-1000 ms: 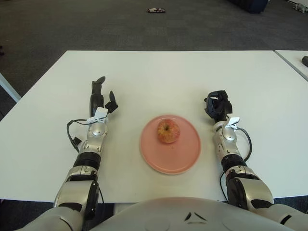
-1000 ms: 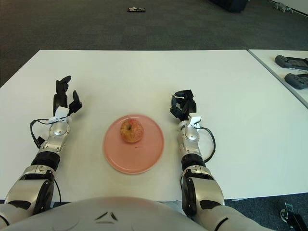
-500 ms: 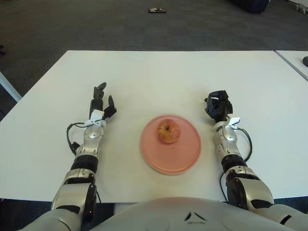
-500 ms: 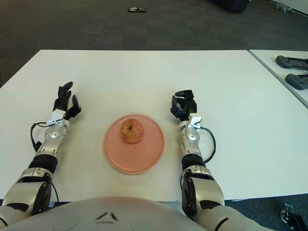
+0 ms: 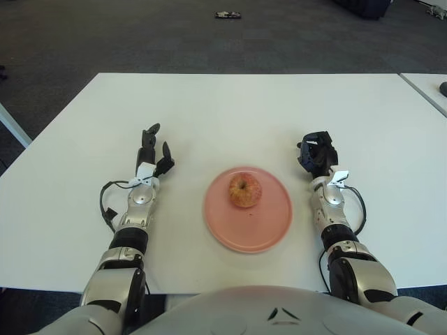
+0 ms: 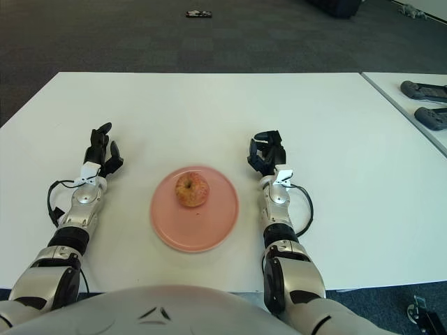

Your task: Put the apple into the plate.

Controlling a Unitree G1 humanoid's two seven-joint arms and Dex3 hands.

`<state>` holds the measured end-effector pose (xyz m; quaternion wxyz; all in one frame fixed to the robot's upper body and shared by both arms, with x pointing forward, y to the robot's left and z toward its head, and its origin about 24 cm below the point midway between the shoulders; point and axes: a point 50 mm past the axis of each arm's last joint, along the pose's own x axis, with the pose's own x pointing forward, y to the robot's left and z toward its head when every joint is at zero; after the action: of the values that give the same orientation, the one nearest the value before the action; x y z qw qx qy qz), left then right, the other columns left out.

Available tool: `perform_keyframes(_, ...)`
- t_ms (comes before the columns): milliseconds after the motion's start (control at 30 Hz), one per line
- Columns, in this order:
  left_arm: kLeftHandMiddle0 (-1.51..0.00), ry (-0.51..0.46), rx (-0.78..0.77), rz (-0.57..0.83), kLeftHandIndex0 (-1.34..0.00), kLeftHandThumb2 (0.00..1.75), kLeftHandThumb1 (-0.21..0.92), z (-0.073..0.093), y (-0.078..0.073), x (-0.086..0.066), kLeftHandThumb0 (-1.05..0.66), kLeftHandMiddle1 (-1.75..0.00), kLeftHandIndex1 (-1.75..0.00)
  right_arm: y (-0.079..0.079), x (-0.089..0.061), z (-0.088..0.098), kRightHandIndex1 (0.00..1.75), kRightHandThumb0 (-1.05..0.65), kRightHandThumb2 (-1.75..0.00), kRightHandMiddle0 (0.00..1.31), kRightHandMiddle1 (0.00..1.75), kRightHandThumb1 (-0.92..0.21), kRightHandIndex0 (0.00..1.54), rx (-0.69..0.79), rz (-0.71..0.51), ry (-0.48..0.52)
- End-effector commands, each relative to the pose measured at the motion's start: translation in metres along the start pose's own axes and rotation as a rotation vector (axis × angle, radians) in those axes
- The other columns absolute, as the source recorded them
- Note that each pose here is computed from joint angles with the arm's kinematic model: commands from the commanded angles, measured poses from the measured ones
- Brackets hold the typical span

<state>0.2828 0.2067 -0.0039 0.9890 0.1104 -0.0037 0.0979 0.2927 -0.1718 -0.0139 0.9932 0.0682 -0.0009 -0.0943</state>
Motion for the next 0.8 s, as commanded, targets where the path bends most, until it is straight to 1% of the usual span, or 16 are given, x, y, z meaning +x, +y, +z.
perform_keyframes(0, -0.12, -0.01, -0.017, 0.007, 0.0, 0.96, 0.92, 0.002, -0.002, -0.002, -0.82, -0.2, -0.56, -0.003, -0.017, -0.026, 1.46, -0.01, -0.82, 0.26, 1.75, -0.65, 0.49, -0.001, -0.029, 0.136)
perform_keyframes(400, -0.15, -0.01, -0.036, 0.014, 0.0, 0.96, 0.92, 0.001, -0.013, -0.007, -0.81, -0.18, -0.58, -0.001, -0.017, -0.023, 1.46, -0.01, -0.85, 0.27, 1.75, -0.63, 0.5, -0.018, -0.024, 0.126)
perform_keyframes(600, -0.17, -0.019, -0.036, 0.007, 0.0, 0.96, 0.92, 0.002, -0.021, -0.011, -0.82, -0.18, -0.6, 0.0, -0.017, -0.023, 1.46, -0.01, -0.86, 0.27, 1.75, -0.62, 0.5, -0.017, -0.015, 0.129)
perform_keyframes(767, -0.18, -0.019, -0.036, 0.001, 0.0, 0.96, 0.92, 0.001, -0.024, -0.012, -0.82, -0.18, -0.62, 0.0, -0.017, -0.023, 1.47, -0.01, -0.87, 0.27, 1.75, -0.62, 0.5, -0.014, -0.011, 0.127)
